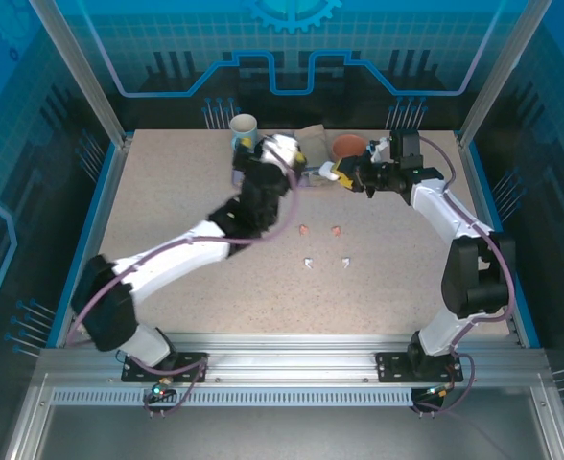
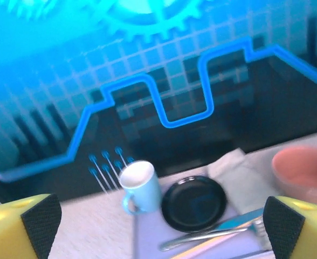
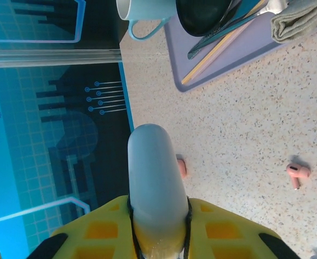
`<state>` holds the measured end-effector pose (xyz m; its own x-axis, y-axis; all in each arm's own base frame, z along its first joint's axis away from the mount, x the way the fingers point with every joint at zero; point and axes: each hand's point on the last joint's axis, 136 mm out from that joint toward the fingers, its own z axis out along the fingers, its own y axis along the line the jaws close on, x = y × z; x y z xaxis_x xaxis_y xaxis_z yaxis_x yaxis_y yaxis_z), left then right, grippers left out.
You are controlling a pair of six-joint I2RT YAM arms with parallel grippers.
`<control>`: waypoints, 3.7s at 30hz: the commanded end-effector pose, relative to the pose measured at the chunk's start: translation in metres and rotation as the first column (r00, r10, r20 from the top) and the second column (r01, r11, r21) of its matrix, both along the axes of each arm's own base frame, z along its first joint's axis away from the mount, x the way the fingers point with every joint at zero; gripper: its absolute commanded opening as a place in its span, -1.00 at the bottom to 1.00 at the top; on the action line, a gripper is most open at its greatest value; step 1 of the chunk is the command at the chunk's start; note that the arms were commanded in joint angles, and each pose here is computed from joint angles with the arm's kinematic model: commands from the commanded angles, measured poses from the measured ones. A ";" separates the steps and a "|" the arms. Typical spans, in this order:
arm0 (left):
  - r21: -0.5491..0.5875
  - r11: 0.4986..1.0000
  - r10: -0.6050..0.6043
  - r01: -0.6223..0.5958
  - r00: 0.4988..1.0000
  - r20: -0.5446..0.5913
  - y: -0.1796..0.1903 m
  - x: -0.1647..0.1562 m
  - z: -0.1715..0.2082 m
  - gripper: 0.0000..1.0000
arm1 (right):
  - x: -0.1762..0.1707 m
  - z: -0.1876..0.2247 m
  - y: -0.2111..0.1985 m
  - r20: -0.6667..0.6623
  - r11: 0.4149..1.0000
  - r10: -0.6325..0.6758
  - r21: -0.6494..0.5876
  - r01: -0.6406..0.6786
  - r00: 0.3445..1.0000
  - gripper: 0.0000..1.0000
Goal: Insert the wireless bluetooth earbuds into the charging case
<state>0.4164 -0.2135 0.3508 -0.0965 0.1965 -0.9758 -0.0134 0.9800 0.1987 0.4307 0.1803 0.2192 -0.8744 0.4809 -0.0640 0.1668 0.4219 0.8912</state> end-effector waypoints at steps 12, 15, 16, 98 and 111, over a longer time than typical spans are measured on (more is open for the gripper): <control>-0.917 0.349 -0.630 -0.196 0.675 -0.384 0.055 -0.007 -0.056 0.98 | -0.032 0.036 0.049 0.346 0.957 0.282 -0.166 -0.237 0.895 -0.89; -0.935 0.296 -0.748 -0.196 0.560 -0.355 0.041 -0.005 -0.066 0.98 | -0.034 0.033 0.050 0.339 0.958 0.282 -0.158 -0.241 0.898 -0.89; -0.947 0.268 -0.782 -0.178 0.534 -0.321 0.036 -0.005 -0.067 0.98 | -0.034 0.033 0.050 0.335 0.959 0.278 -0.146 -0.241 0.900 -0.89; -0.963 0.002 -1.000 0.271 0.022 0.004 -0.061 -0.039 -0.064 -0.96 | -0.056 0.051 0.104 0.275 0.890 0.428 0.040 -0.455 0.861 -0.80; -0.861 0.288 -0.957 0.419 0.144 -0.250 -0.047 -0.047 -0.103 -1.00 | -0.046 0.077 0.035 0.335 0.944 0.313 -0.209 -0.254 0.889 0.45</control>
